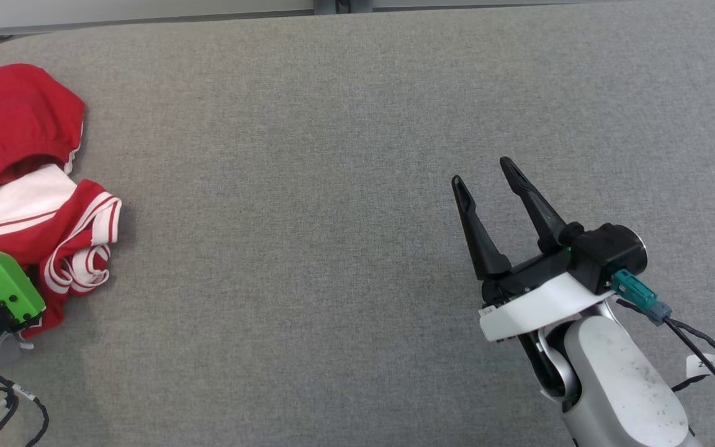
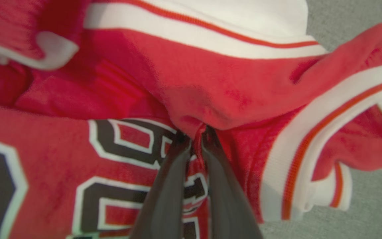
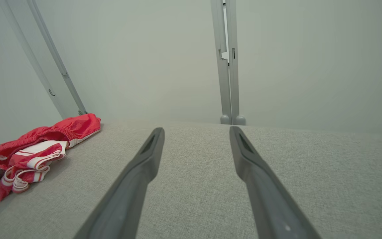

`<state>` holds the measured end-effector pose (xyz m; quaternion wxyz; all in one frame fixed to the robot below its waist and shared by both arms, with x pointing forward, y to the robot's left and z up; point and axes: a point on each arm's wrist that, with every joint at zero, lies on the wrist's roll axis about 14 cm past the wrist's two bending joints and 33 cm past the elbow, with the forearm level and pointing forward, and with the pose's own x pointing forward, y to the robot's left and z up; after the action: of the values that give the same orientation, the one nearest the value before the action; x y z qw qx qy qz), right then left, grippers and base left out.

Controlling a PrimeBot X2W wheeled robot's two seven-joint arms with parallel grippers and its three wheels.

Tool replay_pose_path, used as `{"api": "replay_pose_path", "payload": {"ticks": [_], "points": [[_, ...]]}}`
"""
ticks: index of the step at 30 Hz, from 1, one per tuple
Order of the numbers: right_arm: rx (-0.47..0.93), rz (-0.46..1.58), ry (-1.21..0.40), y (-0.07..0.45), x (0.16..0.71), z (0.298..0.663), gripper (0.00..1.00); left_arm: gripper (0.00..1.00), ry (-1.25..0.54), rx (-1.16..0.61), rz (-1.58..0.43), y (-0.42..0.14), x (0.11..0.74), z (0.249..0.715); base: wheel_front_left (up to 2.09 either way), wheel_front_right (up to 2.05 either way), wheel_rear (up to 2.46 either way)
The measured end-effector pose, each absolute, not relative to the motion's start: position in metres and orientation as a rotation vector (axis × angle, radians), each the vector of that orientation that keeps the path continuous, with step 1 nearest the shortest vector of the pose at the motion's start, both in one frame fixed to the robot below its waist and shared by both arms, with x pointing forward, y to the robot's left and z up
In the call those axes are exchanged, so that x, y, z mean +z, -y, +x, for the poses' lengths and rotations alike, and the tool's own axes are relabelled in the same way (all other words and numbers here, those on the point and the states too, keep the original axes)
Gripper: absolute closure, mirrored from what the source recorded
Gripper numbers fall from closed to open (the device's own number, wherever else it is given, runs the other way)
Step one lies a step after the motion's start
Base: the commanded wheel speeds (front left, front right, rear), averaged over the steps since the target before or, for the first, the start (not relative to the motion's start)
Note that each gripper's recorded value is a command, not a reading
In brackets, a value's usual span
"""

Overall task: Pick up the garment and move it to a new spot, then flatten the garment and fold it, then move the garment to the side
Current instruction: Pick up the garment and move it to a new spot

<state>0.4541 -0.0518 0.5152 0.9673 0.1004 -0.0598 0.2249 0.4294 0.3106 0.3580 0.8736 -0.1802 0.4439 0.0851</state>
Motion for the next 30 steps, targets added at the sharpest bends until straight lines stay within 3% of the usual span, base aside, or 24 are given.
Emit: {"api": "replay_pose_path", "payload": {"ticks": [7, 16, 17, 25, 30], "points": [[0.467, 0.212, 0.146, 0.046, 0.529, 0.446, 0.0, 1.0, -0.792, 0.076, -0.316, -0.297, 0.403, 0.452, 0.0, 0.0, 0.0], [0.446, 0.221, 0.185, 0.053, 0.549, 0.425, 0.0, 1.0, -0.58, -0.219, -0.279, -0.223, 0.499, 0.477, 0.0, 0.0, 0.0], [0.418, 0.217, 0.2, 0.063, 0.555, 0.418, 0.0, 1.0, -0.51, -0.336, -0.237, -0.19, 0.531, 0.48, 0.0, 0.0, 0.0], [0.299, 0.197, 0.23, 0.105, 0.564, 0.404, 0.0, 1.0, -0.329, -0.614, -0.269, -0.084, 0.595, 0.478, 0.0, 0.0, 0.0], [0.207, 0.182, 0.258, 0.138, 0.571, 0.397, 0.0, 1.0, -0.308, -0.744, -0.316, -0.016, 0.594, 0.461, 0.0, 0.0, 0.0]]}}
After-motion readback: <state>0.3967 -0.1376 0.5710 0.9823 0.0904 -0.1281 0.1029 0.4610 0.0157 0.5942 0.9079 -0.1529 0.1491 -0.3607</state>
